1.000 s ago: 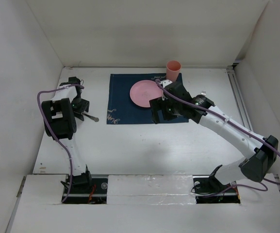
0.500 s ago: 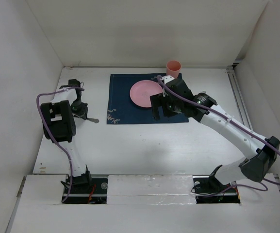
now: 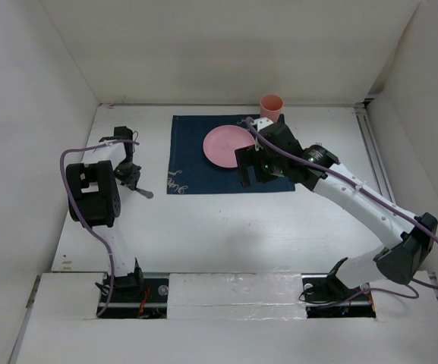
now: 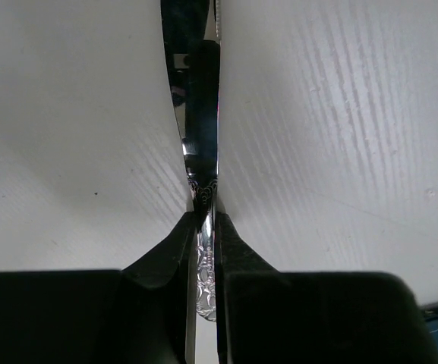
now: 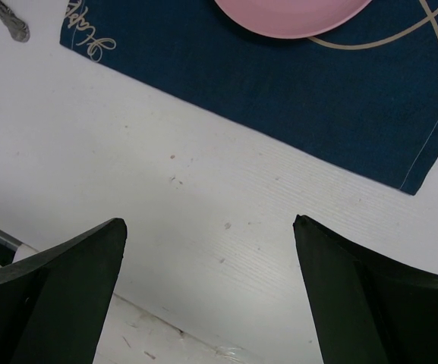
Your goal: Set the dinner table for one person
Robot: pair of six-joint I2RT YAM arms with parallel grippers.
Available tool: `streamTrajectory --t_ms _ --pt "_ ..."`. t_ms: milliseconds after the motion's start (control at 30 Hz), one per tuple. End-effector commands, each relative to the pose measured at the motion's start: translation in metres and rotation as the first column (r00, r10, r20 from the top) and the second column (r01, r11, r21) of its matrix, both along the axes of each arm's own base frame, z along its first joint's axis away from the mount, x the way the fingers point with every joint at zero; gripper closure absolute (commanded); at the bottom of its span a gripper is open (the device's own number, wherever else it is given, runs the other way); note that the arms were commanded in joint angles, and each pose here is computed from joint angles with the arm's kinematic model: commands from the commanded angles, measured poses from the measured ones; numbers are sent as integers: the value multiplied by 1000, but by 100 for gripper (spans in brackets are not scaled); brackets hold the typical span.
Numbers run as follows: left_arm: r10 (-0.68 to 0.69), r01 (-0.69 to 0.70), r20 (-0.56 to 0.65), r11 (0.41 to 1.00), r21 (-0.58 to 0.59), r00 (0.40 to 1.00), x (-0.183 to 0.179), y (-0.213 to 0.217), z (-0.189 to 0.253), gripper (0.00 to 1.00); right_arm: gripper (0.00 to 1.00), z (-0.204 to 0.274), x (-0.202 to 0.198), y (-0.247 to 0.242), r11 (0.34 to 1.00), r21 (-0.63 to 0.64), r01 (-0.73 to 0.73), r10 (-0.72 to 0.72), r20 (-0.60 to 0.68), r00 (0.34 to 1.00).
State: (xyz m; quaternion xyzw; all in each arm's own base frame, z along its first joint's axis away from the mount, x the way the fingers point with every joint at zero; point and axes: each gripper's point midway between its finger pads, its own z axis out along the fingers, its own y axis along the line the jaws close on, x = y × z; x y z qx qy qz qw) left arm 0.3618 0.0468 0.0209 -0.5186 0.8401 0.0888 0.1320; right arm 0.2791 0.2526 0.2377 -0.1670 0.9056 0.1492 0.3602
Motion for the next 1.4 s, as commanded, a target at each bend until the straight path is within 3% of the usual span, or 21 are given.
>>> streamTrajectory --t_ms 0,200,700,800,1033,1233,1367 --pt "-85 88 -55 995 56 995 -19 10 12 100 3 22 4 6 999 44 9 -11 46 999" --pt "-167 164 39 983 78 985 -5 11 44 100 3 18 10 1 999 38 29 -31 39 999" --pt "-318 318 128 948 20 940 5 -7 58 100 3 22 19 -5 997 44 57 -59 46 997" --pt "-352 360 203 933 1 913 16 -17 68 100 3 17 19 -5 998 31 57 -58 33 998" --pt "-496 523 302 852 -11 814 42 -82 106 100 3 39 42 -31 988 60 144 -147 62 987" --pt "-574 647 397 759 -70 716 56 -177 136 100 3 63 61 -75 964 59 258 -262 83 962" --pt "-627 726 424 677 -119 654 63 -246 132 100 3 80 65 -95 949 95 302 -312 112 944"
